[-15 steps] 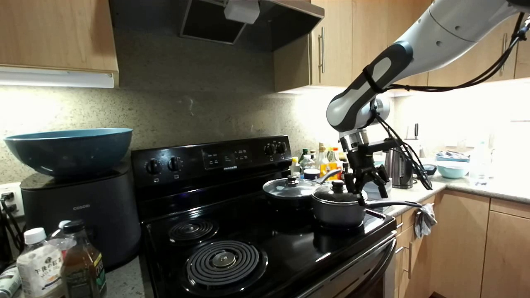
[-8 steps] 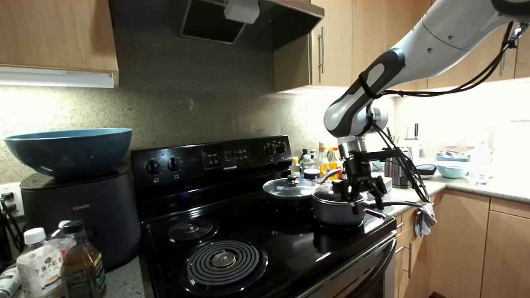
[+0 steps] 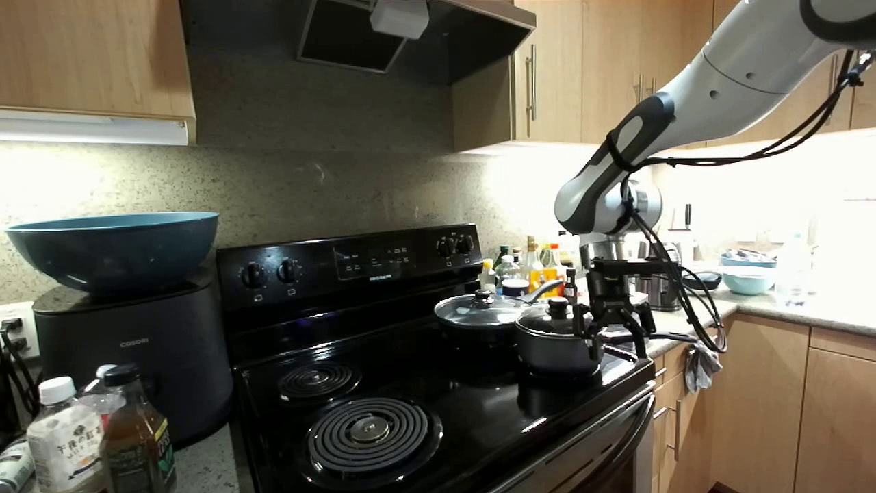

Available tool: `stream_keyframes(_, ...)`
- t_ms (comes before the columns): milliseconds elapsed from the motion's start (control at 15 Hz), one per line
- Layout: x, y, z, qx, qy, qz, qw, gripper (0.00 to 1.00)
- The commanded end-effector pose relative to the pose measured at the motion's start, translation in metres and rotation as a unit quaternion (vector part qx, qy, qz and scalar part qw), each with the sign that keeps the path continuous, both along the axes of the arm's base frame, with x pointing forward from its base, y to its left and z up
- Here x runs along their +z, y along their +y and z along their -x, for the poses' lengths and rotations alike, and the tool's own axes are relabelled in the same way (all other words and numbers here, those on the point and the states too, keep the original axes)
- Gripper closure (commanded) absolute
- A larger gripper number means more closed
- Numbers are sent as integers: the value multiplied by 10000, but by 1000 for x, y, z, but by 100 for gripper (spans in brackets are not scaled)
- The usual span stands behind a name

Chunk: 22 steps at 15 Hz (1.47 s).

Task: Twist the handle to the right

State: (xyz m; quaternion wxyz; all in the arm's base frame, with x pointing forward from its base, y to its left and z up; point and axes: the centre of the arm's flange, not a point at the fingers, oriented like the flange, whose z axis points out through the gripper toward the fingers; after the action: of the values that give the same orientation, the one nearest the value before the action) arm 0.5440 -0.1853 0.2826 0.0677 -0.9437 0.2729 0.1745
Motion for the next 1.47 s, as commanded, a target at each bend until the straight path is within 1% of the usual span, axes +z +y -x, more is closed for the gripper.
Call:
stream_keyframes(0,2,-9,27,-939,-110,140,9954,0)
stream_keyframes(200,5,-14,39,-1453,-76,270,9890,0)
stream_keyframes(467,8,-16,48,-1934,-94,491,9798,0)
stream_keyframes(733,18,-34,33,-2470,-651,1065,9610,0)
stream_keyframes(1000,29,-48,27,-2761,-802,1506,9458,0)
stream_keyframes(1400,36,-59,23,-2956,-878,1878,9325,0)
